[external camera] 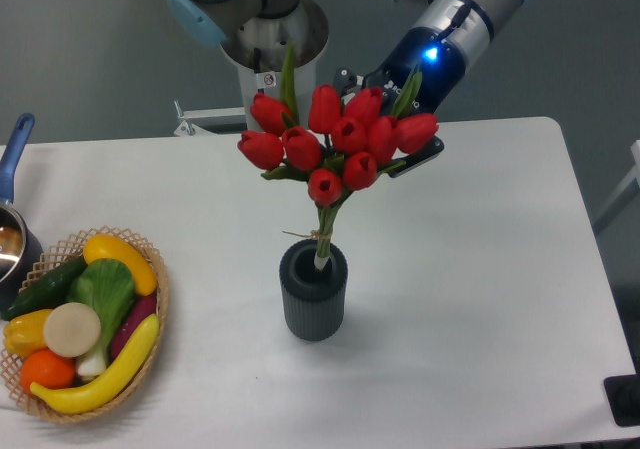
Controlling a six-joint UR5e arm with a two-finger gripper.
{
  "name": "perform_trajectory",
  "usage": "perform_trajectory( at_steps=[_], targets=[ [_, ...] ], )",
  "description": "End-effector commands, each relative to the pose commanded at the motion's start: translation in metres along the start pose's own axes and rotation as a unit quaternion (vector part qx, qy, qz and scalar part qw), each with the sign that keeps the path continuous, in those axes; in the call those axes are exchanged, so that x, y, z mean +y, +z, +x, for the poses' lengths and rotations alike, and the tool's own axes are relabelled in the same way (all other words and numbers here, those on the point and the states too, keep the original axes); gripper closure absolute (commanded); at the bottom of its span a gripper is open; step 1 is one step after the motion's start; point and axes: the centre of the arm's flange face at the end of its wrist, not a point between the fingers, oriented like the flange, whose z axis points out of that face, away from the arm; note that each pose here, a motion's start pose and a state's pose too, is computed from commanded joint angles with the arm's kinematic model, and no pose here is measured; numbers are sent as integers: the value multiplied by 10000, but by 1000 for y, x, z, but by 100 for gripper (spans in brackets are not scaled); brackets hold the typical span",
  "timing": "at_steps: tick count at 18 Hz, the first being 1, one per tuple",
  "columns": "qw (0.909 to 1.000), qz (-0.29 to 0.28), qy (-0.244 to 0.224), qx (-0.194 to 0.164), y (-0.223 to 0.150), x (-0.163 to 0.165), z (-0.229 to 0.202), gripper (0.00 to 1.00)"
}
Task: Pick up the flowers from the vase
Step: 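Lift the gripped tulips straight up out of the vase, then carry the tulip bunch away from the vase, holding it aloft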
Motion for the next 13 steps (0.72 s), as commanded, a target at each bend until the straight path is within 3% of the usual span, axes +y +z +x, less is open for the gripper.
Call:
perform_trajectory(
  at_steps=[3,7,13],
  targets=[
    [9998,37,-158,-136,-13,-20,-7,59],
    [9994,76,40,-333,-32,-33,-36,59],
    [9966,64,476,-664,-64,-19,-108,59]
  ],
)
